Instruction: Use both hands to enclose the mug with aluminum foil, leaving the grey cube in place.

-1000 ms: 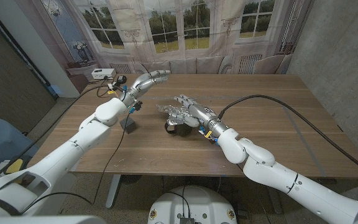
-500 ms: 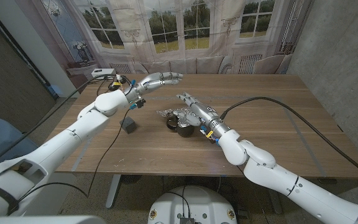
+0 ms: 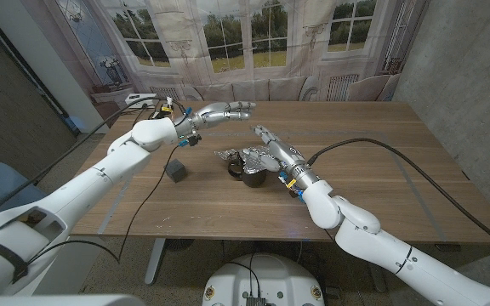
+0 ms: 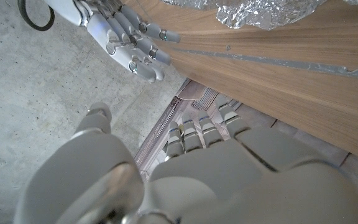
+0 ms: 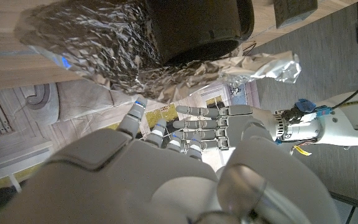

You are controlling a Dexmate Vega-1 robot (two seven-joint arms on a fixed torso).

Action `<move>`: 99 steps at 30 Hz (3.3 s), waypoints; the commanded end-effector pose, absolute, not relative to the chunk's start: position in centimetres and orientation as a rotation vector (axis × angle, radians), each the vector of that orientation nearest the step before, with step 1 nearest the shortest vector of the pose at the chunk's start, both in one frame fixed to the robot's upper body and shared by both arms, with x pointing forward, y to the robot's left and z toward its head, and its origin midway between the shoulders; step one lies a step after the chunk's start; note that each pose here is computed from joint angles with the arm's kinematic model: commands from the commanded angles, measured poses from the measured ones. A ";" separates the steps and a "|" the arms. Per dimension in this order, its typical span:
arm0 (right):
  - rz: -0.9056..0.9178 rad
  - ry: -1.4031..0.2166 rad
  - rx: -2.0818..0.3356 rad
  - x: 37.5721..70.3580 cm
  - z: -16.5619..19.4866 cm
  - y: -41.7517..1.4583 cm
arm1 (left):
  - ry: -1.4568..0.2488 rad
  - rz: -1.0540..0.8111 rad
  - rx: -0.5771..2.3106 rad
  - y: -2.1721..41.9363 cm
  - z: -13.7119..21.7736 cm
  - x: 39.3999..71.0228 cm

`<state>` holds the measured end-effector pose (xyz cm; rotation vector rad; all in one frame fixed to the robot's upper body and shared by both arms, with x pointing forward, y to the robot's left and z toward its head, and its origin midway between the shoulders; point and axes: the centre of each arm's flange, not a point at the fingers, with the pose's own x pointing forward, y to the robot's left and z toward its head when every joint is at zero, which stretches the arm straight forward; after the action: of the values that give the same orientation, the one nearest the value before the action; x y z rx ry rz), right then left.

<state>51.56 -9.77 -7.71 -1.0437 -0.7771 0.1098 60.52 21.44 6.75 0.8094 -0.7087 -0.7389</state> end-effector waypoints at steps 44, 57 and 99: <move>0.061 -0.420 -1.257 51.8 -10.8 -10.1 | -0.362 -0.763 1.071 18.3 -0.2 61.5; 0.100 -0.405 -1.294 53.4 -10.6 -10.1 | -0.338 -0.771 1.148 17.2 -2.0 61.9; 0.065 -0.498 -1.247 54.2 -9.7 -9.8 | -0.448 -0.704 0.970 16.9 -2.5 63.1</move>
<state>54.38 -9.70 -10.04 -1.2418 -0.4737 0.0746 63.15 17.00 -2.78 0.9854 -0.4334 -0.7090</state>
